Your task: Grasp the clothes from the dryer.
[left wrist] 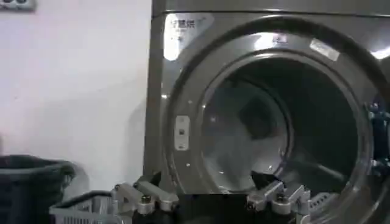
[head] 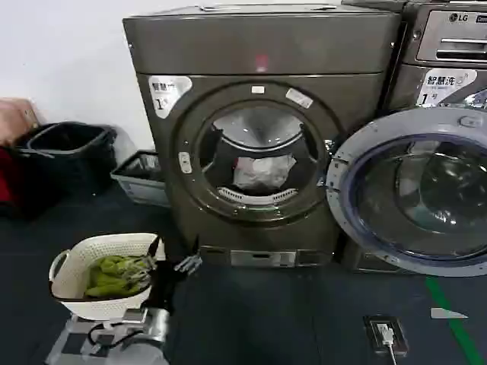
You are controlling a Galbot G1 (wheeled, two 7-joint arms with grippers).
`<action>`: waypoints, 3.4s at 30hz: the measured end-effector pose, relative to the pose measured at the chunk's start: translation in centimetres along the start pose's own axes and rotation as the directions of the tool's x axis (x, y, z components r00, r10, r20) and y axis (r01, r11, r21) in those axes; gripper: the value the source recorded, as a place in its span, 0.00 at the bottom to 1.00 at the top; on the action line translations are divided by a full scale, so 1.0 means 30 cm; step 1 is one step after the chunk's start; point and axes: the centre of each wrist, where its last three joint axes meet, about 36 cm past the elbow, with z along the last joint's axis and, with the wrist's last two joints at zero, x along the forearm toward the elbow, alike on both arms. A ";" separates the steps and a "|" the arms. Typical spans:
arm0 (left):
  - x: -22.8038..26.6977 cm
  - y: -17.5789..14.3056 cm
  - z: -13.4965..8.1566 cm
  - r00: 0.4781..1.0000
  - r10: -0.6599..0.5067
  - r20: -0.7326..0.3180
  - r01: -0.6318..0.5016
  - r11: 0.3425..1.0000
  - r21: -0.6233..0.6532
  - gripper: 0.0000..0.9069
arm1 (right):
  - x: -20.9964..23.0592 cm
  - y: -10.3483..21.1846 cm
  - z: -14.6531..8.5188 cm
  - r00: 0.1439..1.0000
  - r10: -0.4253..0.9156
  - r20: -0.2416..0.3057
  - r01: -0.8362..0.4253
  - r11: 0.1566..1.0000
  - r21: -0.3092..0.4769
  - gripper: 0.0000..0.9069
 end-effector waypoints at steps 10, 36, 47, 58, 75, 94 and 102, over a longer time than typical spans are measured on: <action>0.001 -0.002 0.003 0.999 0.013 0.030 -0.012 1.000 -0.025 1.00 | 0.012 -0.006 -0.017 1.000 -0.009 0.029 0.010 1.000 -0.014 1.00; -0.002 -0.017 -0.023 0.998 0.023 0.052 -0.021 0.999 -0.041 1.00 | 0.021 -0.004 -0.020 0.999 -0.029 0.037 0.030 0.999 -0.024 1.00; -0.004 -0.007 -0.026 0.998 0.018 0.054 -0.016 0.999 -0.046 1.00 | 0.028 -0.001 -0.024 0.998 -0.040 0.038 0.041 0.999 -0.018 1.00; -0.015 0.014 -0.033 0.998 0.005 0.063 -0.002 0.999 -0.048 1.00 | 0.031 0.003 -0.018 0.997 -0.054 0.055 0.054 0.998 -0.015 1.00; -0.033 0.026 -0.035 0.998 0.014 0.064 -0.011 0.998 -0.057 1.00 | 0.038 0.025 -0.011 0.988 -0.106 0.108 0.111 0.993 -0.033 1.00; -0.053 0.028 -0.036 0.997 0.018 0.070 -0.015 0.998 -0.054 1.00 | 0.047 0.021 -0.008 0.986 -0.107 0.129 0.114 0.993 -0.045 1.00; -0.055 0.025 -0.035 0.997 0.022 0.069 -0.018 0.998 -0.053 1.00 | 0.046 0.018 -0.006 0.986 -0.105 0.130 0.112 0.992 -0.049 1.00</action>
